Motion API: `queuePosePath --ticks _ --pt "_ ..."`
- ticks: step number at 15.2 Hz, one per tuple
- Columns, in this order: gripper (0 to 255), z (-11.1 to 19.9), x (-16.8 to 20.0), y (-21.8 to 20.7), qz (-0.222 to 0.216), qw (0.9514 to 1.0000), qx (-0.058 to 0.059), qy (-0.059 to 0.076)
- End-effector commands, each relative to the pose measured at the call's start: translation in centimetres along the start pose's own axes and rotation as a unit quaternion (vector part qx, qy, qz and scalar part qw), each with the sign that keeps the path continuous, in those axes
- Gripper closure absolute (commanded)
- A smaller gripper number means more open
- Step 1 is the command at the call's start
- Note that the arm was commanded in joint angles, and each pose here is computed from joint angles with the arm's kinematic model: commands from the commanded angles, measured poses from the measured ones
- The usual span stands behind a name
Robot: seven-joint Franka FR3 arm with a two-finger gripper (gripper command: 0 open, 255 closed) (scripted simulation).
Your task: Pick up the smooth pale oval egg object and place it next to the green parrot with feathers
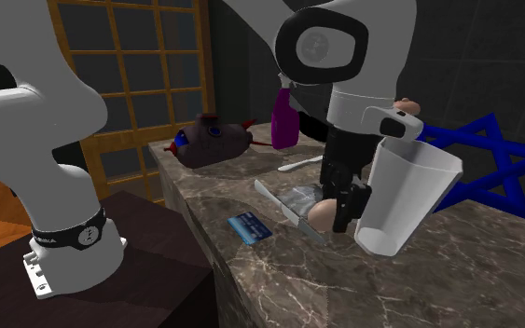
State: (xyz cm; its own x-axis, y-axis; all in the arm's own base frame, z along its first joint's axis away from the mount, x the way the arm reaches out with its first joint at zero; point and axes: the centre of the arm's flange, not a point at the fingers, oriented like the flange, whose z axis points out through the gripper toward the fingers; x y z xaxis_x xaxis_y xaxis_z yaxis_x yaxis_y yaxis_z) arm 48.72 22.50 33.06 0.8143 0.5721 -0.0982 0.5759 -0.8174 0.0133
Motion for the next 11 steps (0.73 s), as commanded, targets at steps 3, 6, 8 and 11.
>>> queuePosePath --ticks 3,6,8,11 --pt "255 -1.8 -0.2 0.1 0.0 1.0 0.0 -0.001" --pt "255 -3.4 -0.4 0.1 0.0 1.0 0.0 -0.001" --pt "255 -4.5 -0.5 0.1 0.0 1.0 0.0 -0.001" --pt "255 -6.1 -0.6 0.1 0.0 1.0 0.0 -0.001"
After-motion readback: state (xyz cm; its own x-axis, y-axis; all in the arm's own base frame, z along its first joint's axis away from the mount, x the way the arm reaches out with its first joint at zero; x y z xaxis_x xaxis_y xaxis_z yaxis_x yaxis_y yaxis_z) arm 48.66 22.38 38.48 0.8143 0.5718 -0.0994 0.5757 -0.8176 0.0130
